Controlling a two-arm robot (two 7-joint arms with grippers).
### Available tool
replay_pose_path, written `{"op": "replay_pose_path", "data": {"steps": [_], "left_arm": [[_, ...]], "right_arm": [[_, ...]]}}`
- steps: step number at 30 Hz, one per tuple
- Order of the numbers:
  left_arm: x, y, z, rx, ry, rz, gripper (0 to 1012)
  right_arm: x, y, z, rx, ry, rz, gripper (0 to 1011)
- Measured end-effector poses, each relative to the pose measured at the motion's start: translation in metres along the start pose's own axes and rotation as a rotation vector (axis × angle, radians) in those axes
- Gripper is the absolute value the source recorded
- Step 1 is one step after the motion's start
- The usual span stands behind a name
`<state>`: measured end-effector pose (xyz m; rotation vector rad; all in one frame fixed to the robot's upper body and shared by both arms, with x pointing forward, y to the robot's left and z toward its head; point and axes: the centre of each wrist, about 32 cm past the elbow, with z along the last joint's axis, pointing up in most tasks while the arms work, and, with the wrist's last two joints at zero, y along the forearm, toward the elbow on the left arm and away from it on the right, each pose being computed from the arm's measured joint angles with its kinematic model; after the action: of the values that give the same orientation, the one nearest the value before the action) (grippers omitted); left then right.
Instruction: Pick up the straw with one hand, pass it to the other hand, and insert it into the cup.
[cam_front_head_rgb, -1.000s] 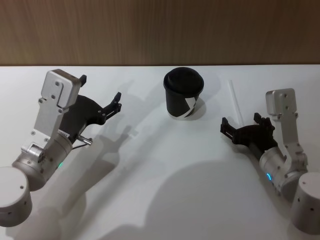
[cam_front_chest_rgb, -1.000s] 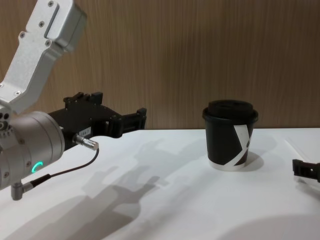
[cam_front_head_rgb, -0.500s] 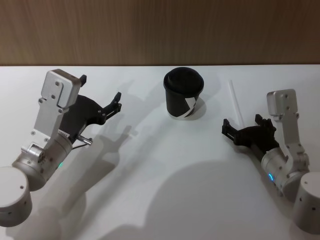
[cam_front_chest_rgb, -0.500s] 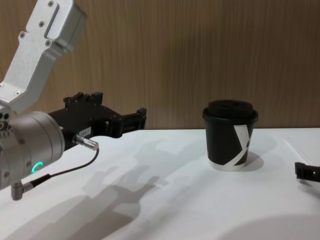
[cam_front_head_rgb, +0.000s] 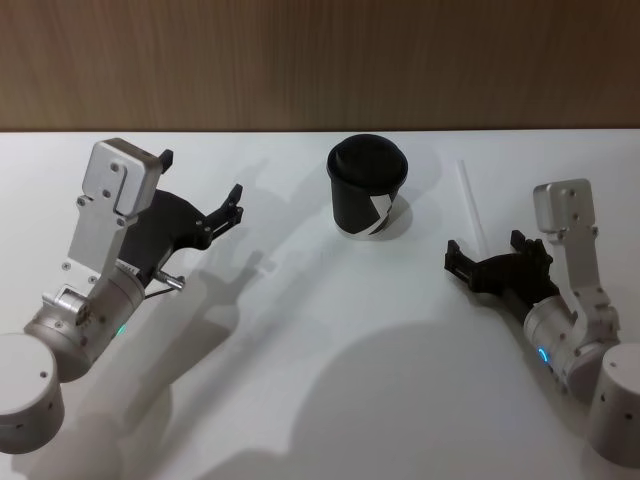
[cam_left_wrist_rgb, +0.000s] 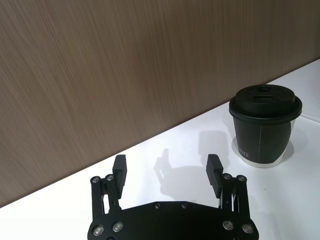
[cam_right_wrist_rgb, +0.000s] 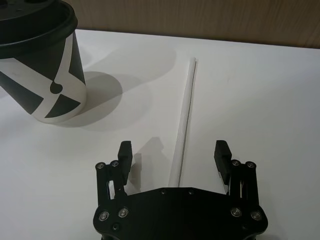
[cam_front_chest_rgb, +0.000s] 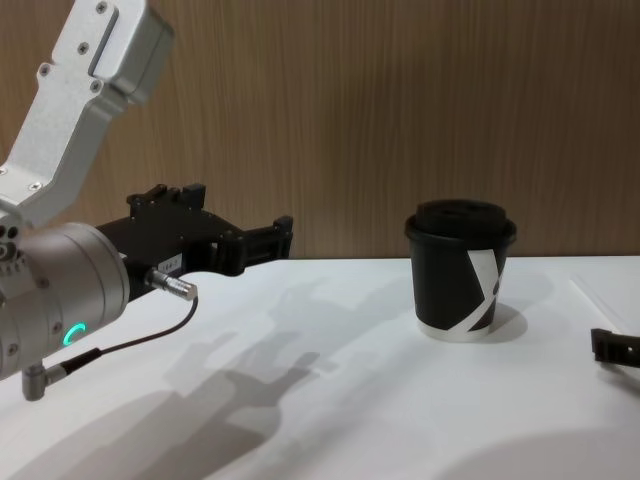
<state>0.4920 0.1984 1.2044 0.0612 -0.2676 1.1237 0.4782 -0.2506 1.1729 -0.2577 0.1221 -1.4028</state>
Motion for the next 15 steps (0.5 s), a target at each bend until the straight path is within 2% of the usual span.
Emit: {"op": "replay_pose_path", "data": {"steps": [15], "left_arm": [[0.0000, 0.0000, 0.0000, 0.000, 0.000, 0.000, 1001]], "right_arm": [[-0.0014, 0.0003, -0.0009, -0.015, 0.000, 0.001, 1001]]}}
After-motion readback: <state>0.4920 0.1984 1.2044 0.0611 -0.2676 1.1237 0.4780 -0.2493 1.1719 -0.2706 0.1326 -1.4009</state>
